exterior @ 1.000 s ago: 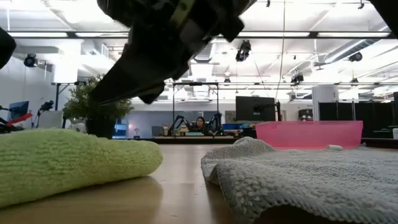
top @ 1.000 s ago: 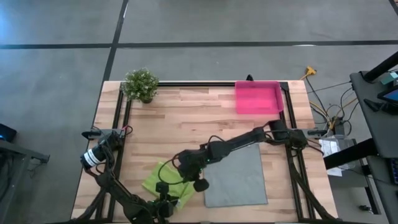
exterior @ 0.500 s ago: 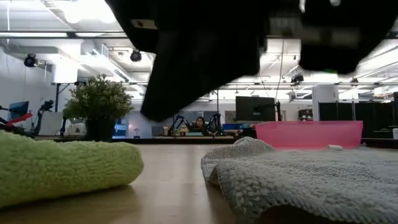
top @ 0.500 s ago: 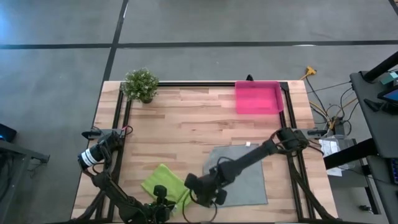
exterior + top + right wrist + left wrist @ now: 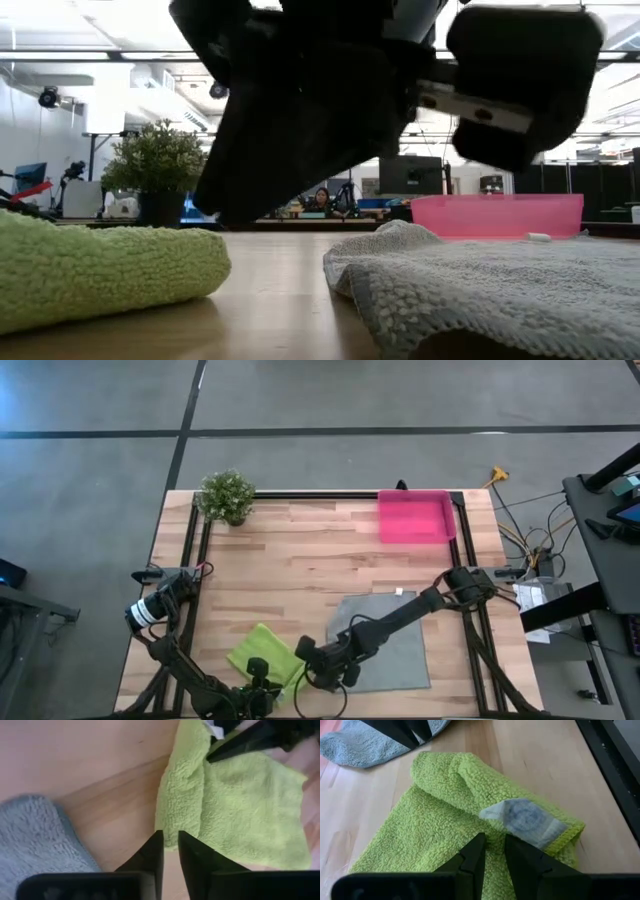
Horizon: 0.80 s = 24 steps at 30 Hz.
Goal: Roll microfiber towels into tight, uniform cylinder then place into a basket
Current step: Roll the green microfiber cloth
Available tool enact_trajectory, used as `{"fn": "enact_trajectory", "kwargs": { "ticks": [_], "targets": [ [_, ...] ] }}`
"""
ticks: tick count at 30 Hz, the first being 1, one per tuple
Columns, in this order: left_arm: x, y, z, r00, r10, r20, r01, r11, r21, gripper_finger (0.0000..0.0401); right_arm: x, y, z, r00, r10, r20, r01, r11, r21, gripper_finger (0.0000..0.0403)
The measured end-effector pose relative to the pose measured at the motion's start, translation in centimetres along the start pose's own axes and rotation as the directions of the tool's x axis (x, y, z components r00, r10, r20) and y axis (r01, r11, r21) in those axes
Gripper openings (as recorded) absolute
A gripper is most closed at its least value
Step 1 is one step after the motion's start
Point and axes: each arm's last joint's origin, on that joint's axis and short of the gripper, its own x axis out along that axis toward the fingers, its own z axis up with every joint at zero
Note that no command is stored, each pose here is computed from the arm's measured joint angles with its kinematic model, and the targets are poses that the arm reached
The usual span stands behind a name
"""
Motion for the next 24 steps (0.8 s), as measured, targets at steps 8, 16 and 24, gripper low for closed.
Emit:
{"fn": "enact_trajectory", "kwargs": {
  "ticks": [8, 16, 24],
  "targets": [
    [0.0, 0.0, 0.0, 1.0, 0.0, 0.0, 0.0, 1.0, 0.0, 0.0065, 0.0, 0.1, 0.0, 1.0, 0.003, -0.007, -0.003, 1.0, 0.024, 0.0095],
    [0.0, 0.0, 0.0, 1.0, 0.0, 0.002, 0.0, 1.0, -0.001, 0.0065, 0.0, 0.7, 1.0, 0.998, -0.058, -0.008, 0.057, 0.989, -0.139, 0.014],
    [0.0, 0.0, 0.0, 1.0, 0.001, 0.003, -0.001, 1.0, -0.003, 0.0065, 0.6, 1.2, 1.0, 0.991, -0.107, 0.075, 0.119, 0.975, -0.189, 0.0168]
  ]
}}
